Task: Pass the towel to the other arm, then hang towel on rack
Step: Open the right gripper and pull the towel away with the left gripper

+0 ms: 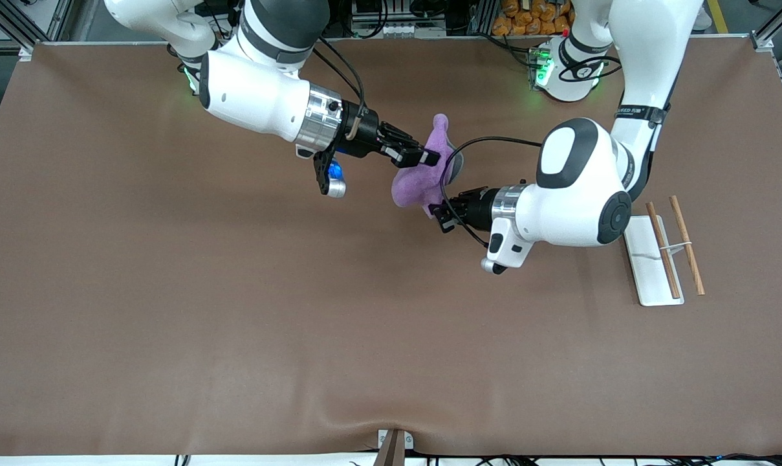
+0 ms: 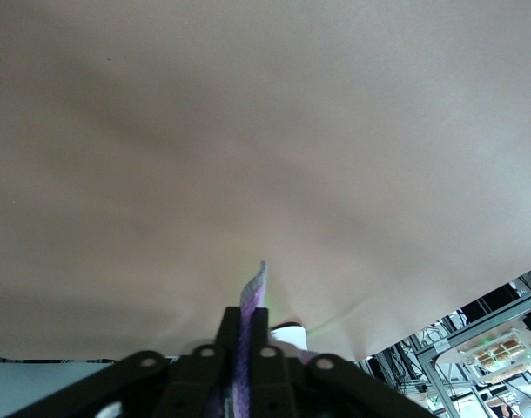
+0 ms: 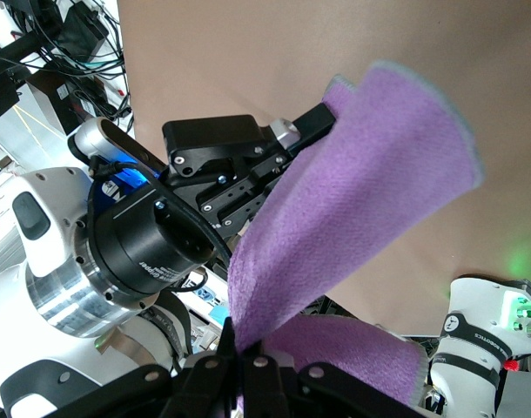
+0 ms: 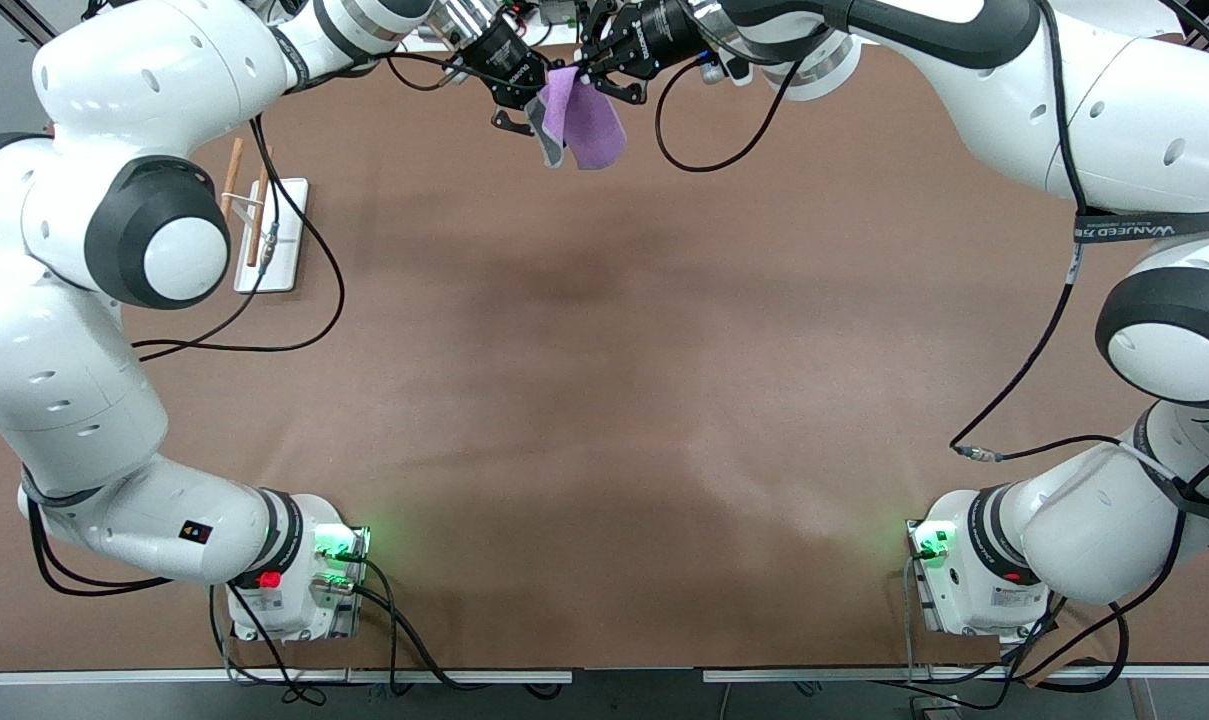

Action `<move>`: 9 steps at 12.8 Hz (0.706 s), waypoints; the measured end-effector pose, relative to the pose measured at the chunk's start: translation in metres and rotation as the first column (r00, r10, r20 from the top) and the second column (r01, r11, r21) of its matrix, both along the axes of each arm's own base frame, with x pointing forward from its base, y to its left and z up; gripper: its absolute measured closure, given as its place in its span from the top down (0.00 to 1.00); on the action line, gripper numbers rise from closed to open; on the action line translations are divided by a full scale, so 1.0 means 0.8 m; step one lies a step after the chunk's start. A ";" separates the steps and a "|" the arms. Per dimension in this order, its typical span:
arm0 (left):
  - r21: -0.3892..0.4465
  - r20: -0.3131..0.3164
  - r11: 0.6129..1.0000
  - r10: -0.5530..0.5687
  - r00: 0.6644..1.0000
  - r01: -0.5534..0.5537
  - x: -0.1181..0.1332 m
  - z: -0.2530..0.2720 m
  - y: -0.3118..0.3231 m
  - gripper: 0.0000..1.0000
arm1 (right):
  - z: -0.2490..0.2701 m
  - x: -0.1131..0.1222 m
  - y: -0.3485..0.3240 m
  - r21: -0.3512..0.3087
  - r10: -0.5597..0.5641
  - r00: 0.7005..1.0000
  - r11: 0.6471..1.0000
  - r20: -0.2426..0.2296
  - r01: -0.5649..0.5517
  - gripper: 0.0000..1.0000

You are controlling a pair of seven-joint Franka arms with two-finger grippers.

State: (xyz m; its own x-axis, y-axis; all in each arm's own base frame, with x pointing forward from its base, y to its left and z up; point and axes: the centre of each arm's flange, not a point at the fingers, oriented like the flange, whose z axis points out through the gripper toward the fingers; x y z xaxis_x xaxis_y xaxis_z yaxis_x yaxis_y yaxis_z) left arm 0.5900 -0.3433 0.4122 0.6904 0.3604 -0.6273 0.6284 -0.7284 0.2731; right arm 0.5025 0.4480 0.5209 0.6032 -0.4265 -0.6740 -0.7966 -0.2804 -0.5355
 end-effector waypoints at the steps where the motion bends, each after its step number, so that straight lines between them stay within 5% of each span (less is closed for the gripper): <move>1: -0.001 0.003 1.000 0.003 1.000 -0.003 0.002 0.002 0.002 0.02 | 0.000 0.000 0.000 0.000 0.000 1.000 1.000 0.000 0.000 0.04; 5: -0.017 0.041 0.999 0.037 0.998 -0.036 0.021 0.027 0.023 0.02 | 0.000 0.000 0.000 0.000 0.001 1.000 1.000 0.000 -0.001 0.04; 8: -0.045 0.100 0.999 0.032 0.994 -0.027 0.034 0.057 0.064 0.02 | -0.001 0.000 0.000 0.000 0.001 1.000 1.000 -0.001 -0.001 0.15; 9: -0.054 0.116 0.998 0.018 0.993 -0.012 0.037 0.066 0.082 0.02 | -0.001 0.000 0.000 -0.001 0.001 1.000 1.000 -0.002 -0.001 0.26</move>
